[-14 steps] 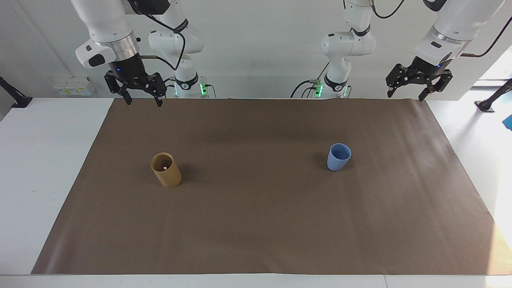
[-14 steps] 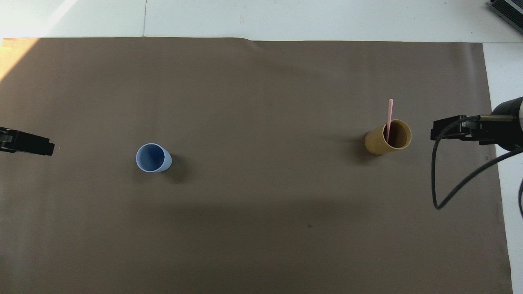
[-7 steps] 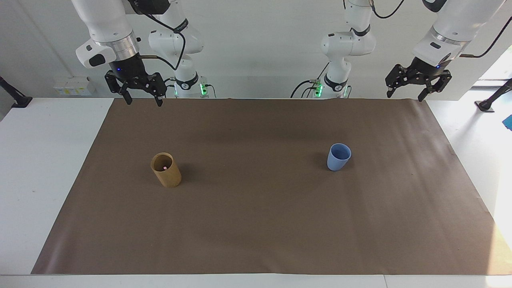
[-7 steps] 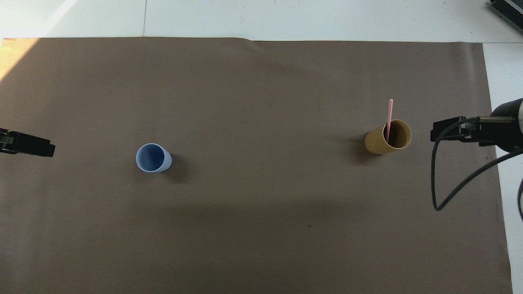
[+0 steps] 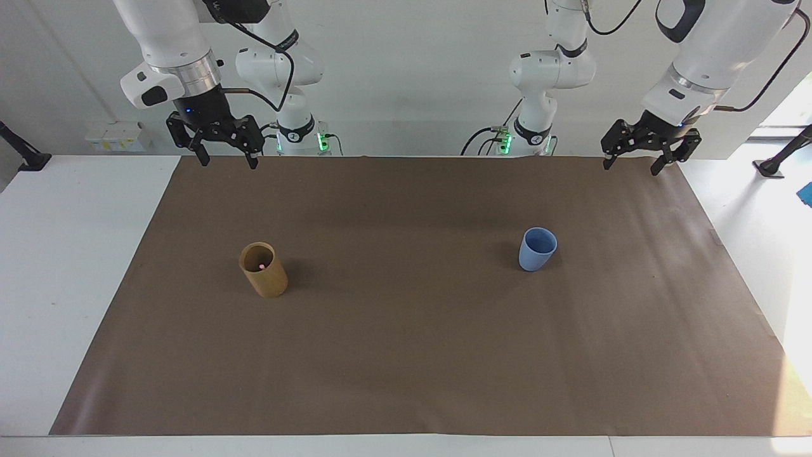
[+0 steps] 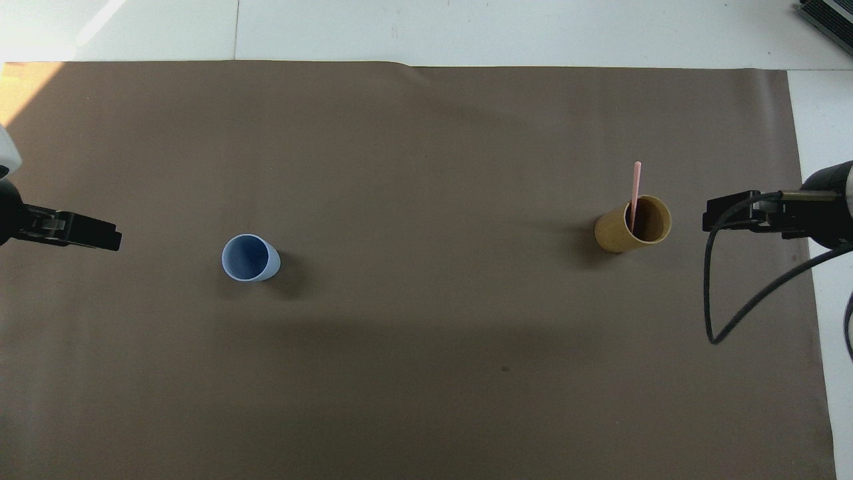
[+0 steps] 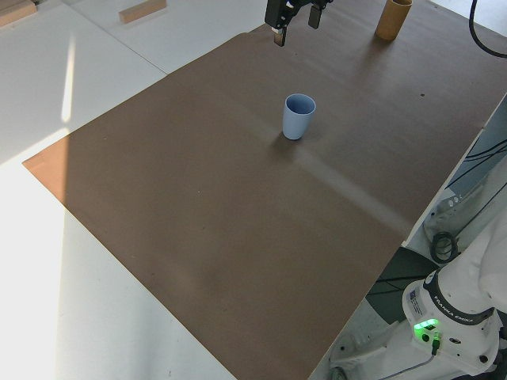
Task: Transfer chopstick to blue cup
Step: 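Reach the left gripper forward to the light-blue cup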
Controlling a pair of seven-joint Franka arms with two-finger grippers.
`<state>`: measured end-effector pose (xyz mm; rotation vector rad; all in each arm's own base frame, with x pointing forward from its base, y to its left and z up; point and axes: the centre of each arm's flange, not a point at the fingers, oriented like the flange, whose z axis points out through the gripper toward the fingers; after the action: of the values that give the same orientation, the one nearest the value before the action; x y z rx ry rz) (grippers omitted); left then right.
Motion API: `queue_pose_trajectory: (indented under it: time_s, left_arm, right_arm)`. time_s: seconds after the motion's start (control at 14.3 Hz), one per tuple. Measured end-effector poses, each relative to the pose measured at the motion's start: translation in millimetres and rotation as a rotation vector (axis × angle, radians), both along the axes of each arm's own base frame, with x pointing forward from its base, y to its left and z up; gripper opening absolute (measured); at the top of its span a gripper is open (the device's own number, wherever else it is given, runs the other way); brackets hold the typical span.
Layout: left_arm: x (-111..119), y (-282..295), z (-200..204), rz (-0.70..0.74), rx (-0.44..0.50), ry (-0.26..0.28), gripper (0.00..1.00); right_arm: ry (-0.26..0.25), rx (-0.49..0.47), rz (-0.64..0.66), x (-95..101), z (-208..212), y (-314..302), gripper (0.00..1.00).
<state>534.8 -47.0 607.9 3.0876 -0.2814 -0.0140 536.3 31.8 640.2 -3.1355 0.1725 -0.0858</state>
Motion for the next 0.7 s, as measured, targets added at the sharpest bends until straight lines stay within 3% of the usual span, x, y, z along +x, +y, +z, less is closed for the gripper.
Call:
queue_pose_trajectory:
  time_s: [0.7]
  left_arm:
    - [7.3, -27.2, -147.8, 0.150, -0.043, 0.021, 1.00]
  right_arm:
    - [-0.001, -0.022, 0.019, 0.0, 0.2, -1.3, 1.00]
